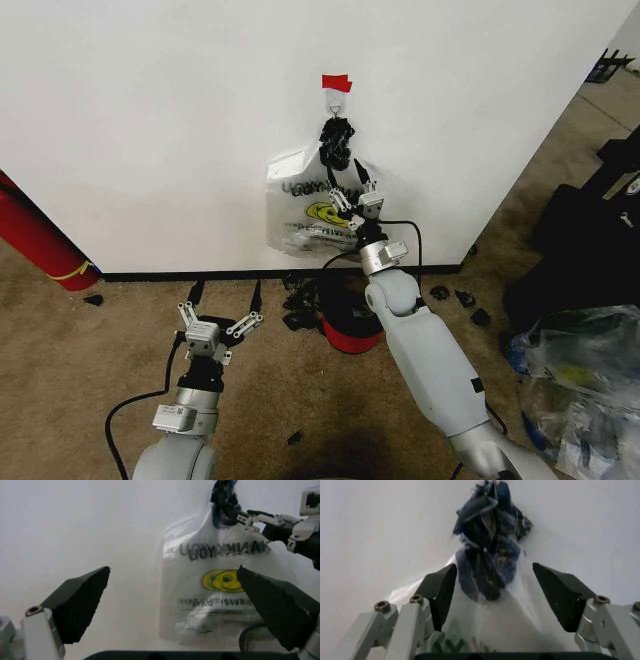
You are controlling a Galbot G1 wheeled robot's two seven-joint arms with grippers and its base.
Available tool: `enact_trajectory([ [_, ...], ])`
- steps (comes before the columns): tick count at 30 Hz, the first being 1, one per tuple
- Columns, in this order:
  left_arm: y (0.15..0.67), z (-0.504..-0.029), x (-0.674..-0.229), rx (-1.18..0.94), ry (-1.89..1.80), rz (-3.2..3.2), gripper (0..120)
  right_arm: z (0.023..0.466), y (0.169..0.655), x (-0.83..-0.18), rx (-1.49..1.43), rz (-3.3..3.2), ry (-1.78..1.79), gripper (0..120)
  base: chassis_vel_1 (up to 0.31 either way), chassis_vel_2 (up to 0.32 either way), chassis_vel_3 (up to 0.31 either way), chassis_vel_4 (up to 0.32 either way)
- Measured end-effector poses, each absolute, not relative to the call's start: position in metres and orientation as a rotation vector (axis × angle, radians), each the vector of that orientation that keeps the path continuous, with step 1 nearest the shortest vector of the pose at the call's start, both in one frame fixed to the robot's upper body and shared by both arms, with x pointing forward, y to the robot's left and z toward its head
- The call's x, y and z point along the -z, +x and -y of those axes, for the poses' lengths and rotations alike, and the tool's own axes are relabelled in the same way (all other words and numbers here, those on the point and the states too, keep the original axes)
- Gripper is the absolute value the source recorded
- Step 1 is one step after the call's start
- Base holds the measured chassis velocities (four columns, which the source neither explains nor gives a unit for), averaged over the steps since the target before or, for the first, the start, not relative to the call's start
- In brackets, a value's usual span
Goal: Pick up the garbage bag from the wall and place it over the trash bin.
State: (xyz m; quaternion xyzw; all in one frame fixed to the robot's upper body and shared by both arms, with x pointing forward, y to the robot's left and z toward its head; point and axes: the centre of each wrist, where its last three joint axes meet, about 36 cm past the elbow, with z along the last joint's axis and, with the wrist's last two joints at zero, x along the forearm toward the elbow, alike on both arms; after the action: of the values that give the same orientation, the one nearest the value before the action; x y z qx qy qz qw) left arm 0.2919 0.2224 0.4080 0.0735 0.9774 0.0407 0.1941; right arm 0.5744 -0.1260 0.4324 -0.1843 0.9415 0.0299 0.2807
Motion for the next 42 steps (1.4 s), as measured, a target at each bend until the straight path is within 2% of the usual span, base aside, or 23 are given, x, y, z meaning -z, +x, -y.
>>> enact_trajectory([
  [4,0.292,-0.223,-0.407,-0.116,0.206,-2.741,100,0.126,0.578,-0.43,-0.078,-2.525,-0.495,58,0.0,0.0,0.0,0.0],
  [15,0.292,-0.222,-0.406,-0.119,0.208,-2.742,100,0.126,0.582,-0.432,-0.075,-2.52,-0.497,23,0.0,0.0,0.0,0.0],
  [38,0.292,-0.22,-0.4,-0.124,0.209,-2.745,100,0.128,0.589,-0.439,-0.076,-2.508,-0.485,22,0.0,0.0,0.0,0.0],
  [42,0.293,-0.22,-0.399,-0.123,0.209,-2.744,100,0.128,0.59,-0.439,-0.078,-2.509,-0.485,8,0.0,0.0,0.0,0.0],
])
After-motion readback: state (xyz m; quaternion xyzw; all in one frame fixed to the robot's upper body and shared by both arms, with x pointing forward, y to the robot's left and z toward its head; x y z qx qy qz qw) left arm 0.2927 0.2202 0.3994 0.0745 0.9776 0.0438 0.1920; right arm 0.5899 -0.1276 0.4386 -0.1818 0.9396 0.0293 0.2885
